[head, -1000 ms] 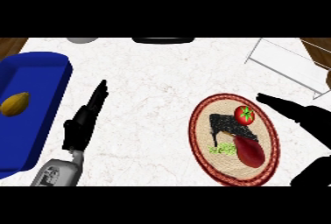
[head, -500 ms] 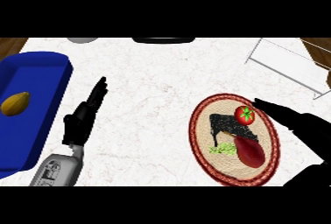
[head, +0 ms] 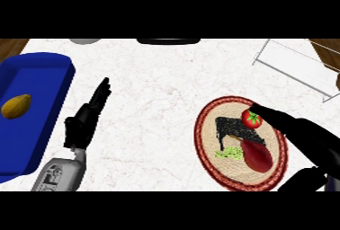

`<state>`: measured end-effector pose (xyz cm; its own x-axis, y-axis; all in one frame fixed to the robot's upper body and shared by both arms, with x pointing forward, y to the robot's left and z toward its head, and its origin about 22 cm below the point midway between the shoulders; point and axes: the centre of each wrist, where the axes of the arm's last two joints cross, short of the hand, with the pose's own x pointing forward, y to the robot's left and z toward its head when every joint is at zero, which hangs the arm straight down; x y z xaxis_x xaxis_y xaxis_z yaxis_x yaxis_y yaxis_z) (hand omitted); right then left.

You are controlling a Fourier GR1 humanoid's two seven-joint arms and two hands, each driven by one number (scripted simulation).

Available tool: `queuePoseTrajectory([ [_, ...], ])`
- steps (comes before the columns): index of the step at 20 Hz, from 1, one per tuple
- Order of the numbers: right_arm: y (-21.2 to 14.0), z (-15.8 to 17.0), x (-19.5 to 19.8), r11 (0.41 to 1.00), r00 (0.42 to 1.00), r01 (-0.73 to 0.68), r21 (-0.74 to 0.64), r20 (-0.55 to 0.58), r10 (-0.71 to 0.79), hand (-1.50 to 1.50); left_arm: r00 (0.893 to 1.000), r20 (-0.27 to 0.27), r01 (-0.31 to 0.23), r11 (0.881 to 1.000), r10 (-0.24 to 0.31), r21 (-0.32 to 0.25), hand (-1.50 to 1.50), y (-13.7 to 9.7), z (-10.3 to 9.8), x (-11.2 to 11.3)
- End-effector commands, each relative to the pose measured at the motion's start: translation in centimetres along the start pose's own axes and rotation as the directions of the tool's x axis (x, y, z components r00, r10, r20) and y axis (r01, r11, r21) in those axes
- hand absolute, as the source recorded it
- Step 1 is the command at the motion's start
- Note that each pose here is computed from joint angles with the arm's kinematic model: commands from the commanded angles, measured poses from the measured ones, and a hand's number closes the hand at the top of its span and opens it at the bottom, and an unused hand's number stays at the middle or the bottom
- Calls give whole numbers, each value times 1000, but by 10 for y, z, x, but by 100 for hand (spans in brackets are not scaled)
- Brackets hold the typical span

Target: Pick the pear from the placemat and place it in the tiered shelf

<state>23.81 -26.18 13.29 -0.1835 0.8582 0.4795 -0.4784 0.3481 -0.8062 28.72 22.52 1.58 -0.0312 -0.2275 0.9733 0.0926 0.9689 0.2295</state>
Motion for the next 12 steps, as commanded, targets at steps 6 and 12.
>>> queuePoseTrajectory([
  [6,7,-11,8,1000,1000,-15,20,-24,16,-150,1000,7,-3,1000,3,8,0,3,12,-13],
  [12,16,-29,-9,997,996,-67,47,-58,70,-150,1000,-15,6,1000,-6,-8,0,3,5,9],
])
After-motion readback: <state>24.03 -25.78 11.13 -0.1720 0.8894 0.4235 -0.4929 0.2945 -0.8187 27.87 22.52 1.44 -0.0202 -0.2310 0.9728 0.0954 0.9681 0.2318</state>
